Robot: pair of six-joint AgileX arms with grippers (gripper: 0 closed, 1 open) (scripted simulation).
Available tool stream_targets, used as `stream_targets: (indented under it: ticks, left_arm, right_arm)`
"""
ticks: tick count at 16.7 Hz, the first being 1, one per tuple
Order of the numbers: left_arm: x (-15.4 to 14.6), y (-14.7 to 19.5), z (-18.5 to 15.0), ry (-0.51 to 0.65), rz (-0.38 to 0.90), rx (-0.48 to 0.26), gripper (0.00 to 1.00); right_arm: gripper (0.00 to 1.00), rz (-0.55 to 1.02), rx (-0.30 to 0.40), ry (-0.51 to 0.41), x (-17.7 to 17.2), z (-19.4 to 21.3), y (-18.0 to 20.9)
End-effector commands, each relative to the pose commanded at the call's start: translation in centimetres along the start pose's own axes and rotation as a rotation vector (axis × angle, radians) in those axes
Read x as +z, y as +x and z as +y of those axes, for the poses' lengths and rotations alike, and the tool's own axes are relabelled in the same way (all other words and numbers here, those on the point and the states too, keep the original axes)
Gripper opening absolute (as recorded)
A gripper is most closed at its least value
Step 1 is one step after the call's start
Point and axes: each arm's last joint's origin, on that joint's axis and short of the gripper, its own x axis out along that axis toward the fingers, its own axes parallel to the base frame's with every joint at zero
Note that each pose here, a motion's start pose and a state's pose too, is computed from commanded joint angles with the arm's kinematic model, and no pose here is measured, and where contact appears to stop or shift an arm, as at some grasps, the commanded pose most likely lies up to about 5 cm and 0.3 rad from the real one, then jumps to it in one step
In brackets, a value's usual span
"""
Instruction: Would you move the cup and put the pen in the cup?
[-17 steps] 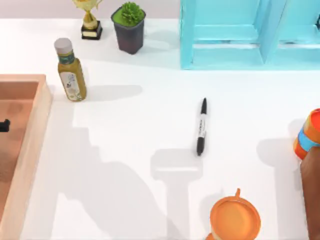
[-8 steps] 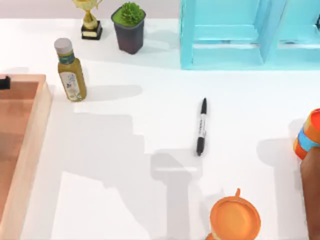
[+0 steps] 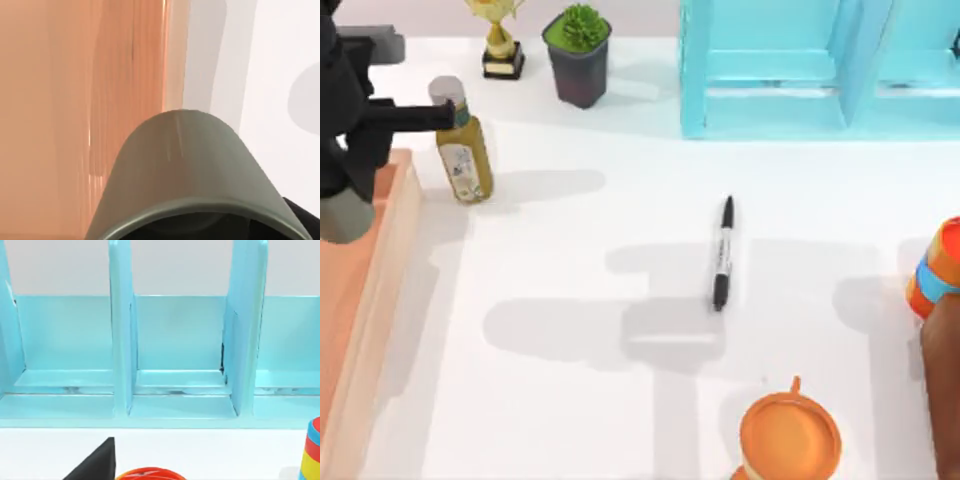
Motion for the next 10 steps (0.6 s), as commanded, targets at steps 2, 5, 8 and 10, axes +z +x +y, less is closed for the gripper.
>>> stream_targets:
  ticks: [2, 5, 8, 10]
  left_arm:
    - [-1.1, -1.0, -1.9, 0.035, 0.027, 0.001, 0.00]
    - [-1.6, -1.4, -2.6, 0.048, 0.036, 0.002, 0.00]
    - [-1.4, -1.1, -2.5, 0.046, 0.043, 0.003, 0.00]
    - [-1.3, -0.4, -3.1, 0.051, 0.052, 0.005, 0.00]
  right_arm:
    - [1.00, 0.000, 0.000, 0.000, 0.0, 0.0, 0.0]
    - [1.00, 0.000, 0.000, 0.000, 0.0, 0.0, 0.0]
    - [1.00, 0.000, 0.000, 0.000, 0.0, 0.0, 0.0]
    - [1.00, 0.000, 0.000, 0.000, 0.0, 0.0, 0.0]
